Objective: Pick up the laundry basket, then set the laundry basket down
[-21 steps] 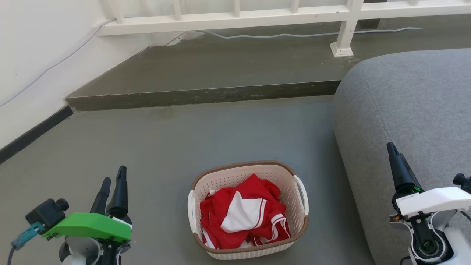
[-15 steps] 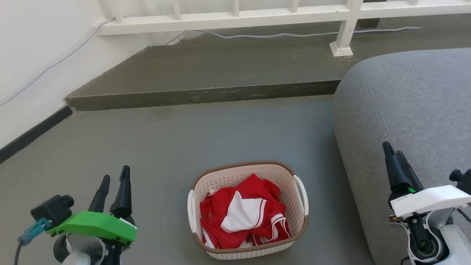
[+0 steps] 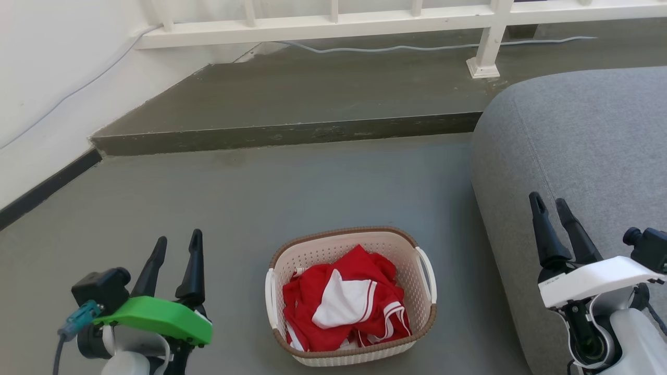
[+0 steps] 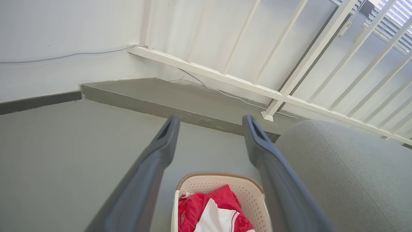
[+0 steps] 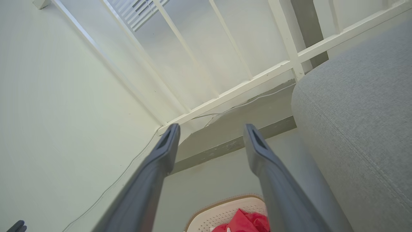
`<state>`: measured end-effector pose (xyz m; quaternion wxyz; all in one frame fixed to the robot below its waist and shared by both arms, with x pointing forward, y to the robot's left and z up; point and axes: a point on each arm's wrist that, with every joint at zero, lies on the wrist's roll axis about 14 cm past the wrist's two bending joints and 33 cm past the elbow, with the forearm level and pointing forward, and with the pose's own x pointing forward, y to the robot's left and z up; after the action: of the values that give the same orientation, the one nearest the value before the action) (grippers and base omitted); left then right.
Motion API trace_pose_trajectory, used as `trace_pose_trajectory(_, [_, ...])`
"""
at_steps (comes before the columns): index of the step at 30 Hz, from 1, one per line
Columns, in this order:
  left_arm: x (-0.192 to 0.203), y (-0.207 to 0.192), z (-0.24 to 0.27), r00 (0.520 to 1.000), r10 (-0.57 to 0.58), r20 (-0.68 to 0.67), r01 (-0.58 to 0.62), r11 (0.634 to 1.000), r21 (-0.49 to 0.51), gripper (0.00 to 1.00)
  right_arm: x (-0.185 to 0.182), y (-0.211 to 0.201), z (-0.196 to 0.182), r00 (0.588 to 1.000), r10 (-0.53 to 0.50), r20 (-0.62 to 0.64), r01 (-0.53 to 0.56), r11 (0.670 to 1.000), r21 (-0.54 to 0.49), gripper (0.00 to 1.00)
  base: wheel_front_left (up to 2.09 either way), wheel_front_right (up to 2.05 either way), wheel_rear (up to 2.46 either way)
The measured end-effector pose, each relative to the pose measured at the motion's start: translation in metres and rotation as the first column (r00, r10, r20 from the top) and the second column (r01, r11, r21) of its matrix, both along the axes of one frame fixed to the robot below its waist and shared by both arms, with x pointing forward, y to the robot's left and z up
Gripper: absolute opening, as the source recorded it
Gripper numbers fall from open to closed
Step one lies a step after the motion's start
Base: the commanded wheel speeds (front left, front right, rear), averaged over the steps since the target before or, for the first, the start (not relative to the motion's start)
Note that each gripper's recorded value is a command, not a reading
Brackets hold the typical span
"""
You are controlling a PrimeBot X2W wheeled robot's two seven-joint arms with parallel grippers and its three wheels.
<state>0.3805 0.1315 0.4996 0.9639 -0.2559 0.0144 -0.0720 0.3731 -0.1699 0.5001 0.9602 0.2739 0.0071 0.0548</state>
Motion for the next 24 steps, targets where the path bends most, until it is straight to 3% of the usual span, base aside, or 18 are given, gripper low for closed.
trace_pose_trajectory(24, [0.005,-0.019,0.027,0.984,-0.066,0.166,0.018,0.961,0.277,1.00,0.001,0.017,0.009,0.992,0.072,0.099,-0.040,0.955,-0.293,1.00,0.00,0.00,0.00])
